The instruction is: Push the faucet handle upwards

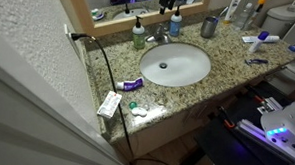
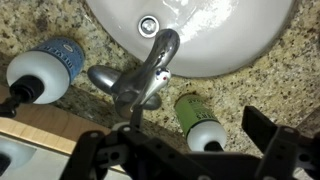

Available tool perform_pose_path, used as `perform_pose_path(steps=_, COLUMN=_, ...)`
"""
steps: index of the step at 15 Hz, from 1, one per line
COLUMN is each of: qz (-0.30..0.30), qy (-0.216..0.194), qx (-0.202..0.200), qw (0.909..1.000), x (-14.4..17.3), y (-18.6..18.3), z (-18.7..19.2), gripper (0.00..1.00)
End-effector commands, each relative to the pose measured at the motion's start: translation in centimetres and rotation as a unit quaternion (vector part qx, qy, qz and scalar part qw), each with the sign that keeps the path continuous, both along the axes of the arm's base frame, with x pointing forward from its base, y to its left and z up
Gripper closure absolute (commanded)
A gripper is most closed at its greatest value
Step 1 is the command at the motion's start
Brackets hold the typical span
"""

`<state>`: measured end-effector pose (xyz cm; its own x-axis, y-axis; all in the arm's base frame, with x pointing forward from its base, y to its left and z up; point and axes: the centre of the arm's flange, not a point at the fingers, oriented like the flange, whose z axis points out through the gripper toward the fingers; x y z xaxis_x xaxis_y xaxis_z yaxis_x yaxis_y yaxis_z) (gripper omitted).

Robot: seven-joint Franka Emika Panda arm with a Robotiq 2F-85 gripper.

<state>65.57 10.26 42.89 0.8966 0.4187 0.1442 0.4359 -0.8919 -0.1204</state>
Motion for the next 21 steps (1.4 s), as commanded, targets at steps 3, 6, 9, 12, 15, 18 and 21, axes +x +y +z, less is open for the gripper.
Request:
perform_pose_path(steps=3, qz=-0.062, qy=0.024, qx=0.000, qw=0.9978, x=1.4, y=-0.7, z=-3.6, gripper=0.00)
perform_pose_path(steps=6, qz=-0.157, qy=0.044, qx=0.008, qw=0.9866, x=2.3, y=-1.4, z=-8.1, gripper=0.00)
perform_pose_path(steps=9, qz=-0.165, qy=0.046, qx=0.007, qw=0.9851, x=1.9, y=-1.7, z=-8.7, gripper=0.00)
perform_pose_path(steps=12, qz=-0.190, qy=0.051, qx=0.012, qw=0.9803, x=2.3, y=-1.8, z=-10.4, gripper=0.00)
perform_pose_path(steps=15, qz=-0.186, qy=0.050, qx=0.010, qw=0.9812, x=2.1, y=-1.6, z=-10.3, gripper=0.26)
perform_pose_path(steps=18, qz=-0.183, qy=0.052, qx=0.005, qw=0.9817, x=2.2, y=-1.3, z=-10.1, gripper=0.48)
perform_pose_path(steps=21, qz=-0.176, qy=0.048, qx=-0.001, qw=0.9833, x=1.7, y=-1.0, z=-9.8, gripper=0.68)
